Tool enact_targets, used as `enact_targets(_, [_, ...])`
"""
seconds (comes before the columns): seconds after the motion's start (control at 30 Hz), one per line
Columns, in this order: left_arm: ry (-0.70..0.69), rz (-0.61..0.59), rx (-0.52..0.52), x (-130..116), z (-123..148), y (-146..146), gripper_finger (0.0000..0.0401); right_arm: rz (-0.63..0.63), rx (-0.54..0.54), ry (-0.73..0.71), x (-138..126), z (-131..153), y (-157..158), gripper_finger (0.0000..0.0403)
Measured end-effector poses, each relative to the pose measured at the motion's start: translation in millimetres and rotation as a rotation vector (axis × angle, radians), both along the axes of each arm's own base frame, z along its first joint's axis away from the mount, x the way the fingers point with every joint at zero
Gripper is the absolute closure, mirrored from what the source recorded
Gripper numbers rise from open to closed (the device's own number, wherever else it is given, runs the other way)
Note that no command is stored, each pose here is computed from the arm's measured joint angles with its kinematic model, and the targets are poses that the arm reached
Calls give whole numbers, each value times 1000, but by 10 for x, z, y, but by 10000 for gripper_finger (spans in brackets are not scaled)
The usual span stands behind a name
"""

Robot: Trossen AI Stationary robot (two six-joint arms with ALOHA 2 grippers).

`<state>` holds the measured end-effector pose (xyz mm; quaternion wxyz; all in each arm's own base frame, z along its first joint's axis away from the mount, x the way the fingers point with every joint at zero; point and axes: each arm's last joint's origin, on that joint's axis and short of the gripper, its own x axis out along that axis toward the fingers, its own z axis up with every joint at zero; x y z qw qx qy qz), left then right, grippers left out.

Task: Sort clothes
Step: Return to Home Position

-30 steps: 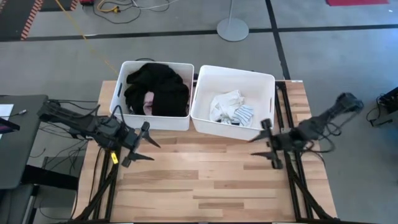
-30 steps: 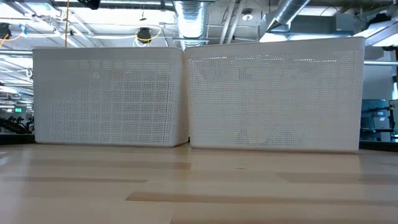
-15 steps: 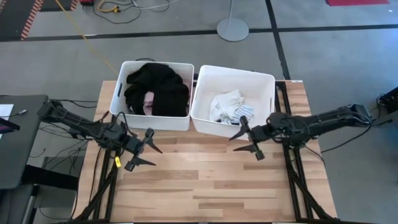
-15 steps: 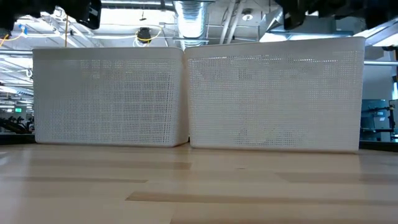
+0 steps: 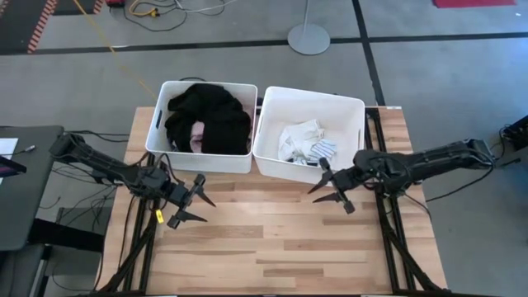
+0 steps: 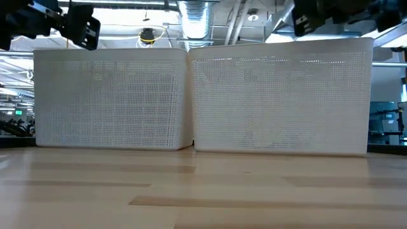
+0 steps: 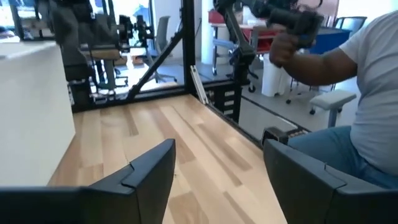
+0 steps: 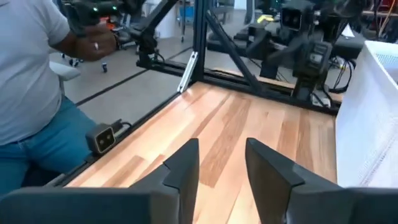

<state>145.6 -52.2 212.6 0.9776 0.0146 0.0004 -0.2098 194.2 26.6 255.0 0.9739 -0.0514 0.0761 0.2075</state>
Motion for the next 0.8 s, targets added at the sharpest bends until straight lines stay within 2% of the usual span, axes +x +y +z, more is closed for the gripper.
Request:
enact_targets(0.13, [31,1,-2,39,-48,-13,178,40,-10,-16,-132,65,59,268])
enact_targets(0.3, [74,-3,-2,107,-119,-38,194,166,-43,-94,-275,155,246,270])
enact_targets(0.47, [23,-6,17,173,-115,-60,205,302,-52,-58,-364,-51,432,270])
enact_targets(0.63, [22,31,53,208,-157,-53,218,266,5,-66,-460,-339,420,271])
enact_targets(0.8, [-23,28,-15,174,-259,11,224,231,47,-129,-571,-546,329,278])
